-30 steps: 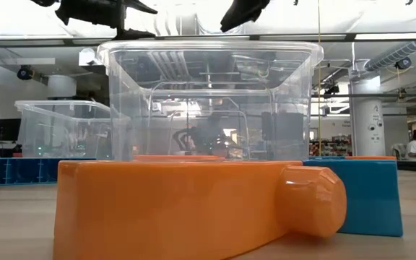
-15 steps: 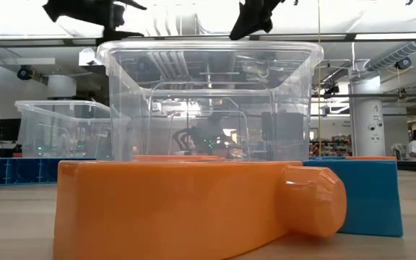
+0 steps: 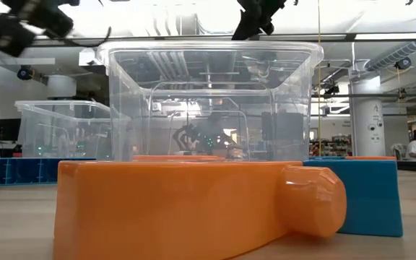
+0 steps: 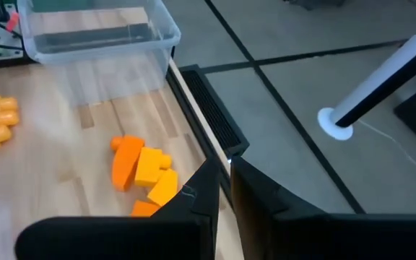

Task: Sort blocks
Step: Put the yellow game piece into the top left transparent bin

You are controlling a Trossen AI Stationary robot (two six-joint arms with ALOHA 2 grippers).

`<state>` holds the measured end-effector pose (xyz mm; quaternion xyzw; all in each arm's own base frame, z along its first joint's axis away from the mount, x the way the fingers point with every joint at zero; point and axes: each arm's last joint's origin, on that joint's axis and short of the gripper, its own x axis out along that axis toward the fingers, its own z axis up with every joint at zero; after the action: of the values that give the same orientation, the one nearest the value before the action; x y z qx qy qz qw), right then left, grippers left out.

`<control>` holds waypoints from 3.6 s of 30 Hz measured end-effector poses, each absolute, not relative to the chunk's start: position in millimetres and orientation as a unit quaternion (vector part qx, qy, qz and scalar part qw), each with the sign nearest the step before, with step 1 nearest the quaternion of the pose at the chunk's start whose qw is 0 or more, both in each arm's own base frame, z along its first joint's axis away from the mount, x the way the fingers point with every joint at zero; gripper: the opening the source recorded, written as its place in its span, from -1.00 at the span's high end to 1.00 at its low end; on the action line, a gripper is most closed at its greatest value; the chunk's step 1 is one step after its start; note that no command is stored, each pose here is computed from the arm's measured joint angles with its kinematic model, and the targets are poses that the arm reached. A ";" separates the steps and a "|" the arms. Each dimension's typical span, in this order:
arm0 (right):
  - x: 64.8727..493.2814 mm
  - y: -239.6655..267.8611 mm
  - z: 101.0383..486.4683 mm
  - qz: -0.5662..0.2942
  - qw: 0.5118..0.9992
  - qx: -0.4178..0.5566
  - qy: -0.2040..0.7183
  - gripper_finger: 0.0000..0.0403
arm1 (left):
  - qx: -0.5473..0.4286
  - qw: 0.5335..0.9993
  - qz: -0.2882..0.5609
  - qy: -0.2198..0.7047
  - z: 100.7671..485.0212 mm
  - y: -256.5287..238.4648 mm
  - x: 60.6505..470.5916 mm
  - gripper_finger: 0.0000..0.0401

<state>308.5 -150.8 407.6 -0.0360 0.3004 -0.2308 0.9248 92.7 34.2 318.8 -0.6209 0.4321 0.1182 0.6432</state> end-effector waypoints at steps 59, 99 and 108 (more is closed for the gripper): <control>310.2 -148.5 407.5 -0.184 0.935 -0.054 0.298 0.86 | -0.333 0.678 0.262 0.601 196.8 -76.3 121.4 -0.56; 310.8 -147.2 407.5 -0.156 0.940 -0.063 0.297 0.86 | -0.358 0.678 0.237 0.596 282.7 -85.7 137.3 0.29; 310.9 -147.2 407.6 -0.156 0.941 -0.061 0.295 0.86 | -0.381 0.755 0.382 0.374 347.8 -39.8 151.9 0.29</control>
<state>310.9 -147.2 407.6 -0.0614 0.2955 -0.1557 0.9406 151.9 -39.8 347.8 -0.3807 0.3737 0.3819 0.7547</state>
